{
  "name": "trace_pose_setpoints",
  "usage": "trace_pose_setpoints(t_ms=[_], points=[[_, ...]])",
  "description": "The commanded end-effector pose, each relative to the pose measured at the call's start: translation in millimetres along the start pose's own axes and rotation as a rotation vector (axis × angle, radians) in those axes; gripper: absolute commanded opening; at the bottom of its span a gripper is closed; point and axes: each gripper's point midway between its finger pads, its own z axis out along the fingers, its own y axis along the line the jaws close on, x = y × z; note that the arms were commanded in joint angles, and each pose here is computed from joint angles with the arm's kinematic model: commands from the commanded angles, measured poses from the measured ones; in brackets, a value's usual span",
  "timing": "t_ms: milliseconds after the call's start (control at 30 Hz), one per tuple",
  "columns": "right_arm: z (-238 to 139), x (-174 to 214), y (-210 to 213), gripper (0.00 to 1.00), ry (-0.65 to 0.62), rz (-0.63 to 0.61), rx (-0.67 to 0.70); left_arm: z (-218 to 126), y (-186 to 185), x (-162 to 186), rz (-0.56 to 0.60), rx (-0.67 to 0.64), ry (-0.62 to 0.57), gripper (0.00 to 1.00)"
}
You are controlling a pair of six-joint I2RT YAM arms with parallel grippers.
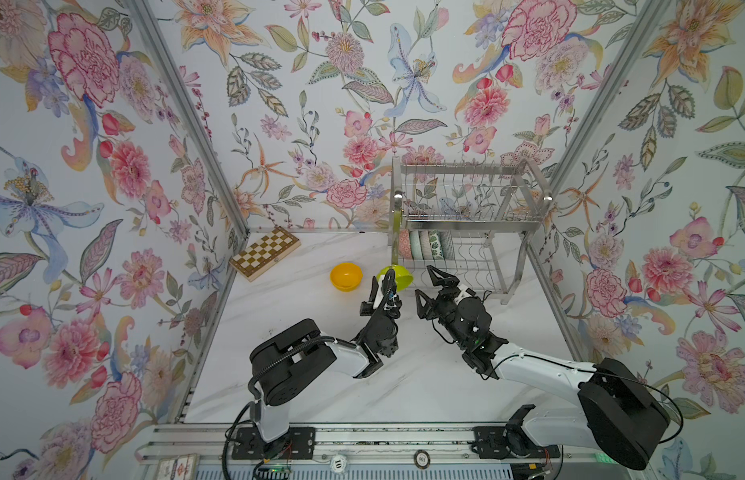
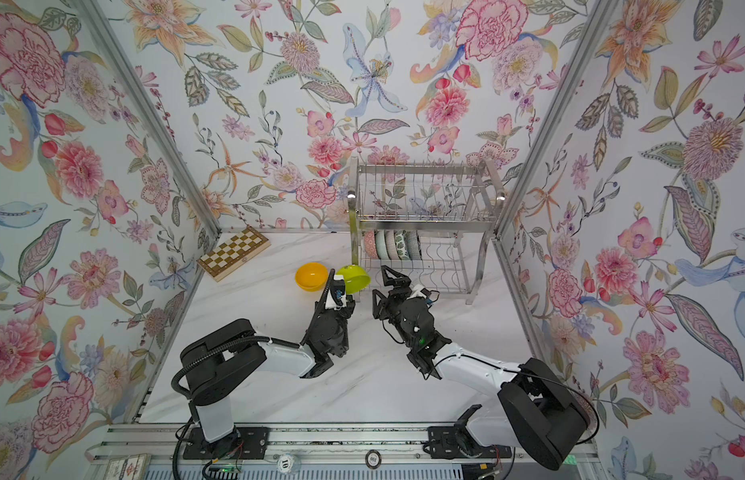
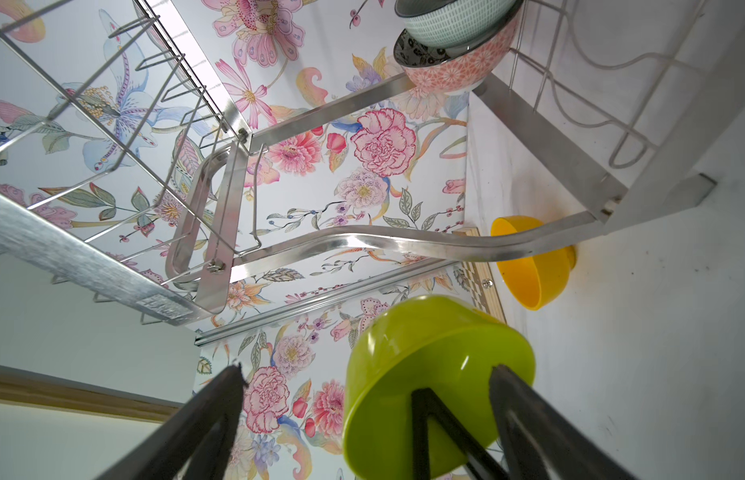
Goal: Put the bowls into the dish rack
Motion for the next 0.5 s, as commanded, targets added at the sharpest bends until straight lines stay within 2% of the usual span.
trace_pose_setpoints(t_ms=[0, 167, 467], points=[[2, 16, 33, 0.90, 0.044, 0.054, -0.092, -1, -6, -15, -0.069, 0.009, -0.039, 0.00], [9, 24, 41, 0.82, 0.064, 0.092, -0.115, -2, -12, -16, -0.069, 0.023, -0.043, 0.00], [22, 35, 39, 0.74, 0.085, 0.138, -0.118, -3, -19, -21, -0.079, 0.046, -0.055, 0.00]])
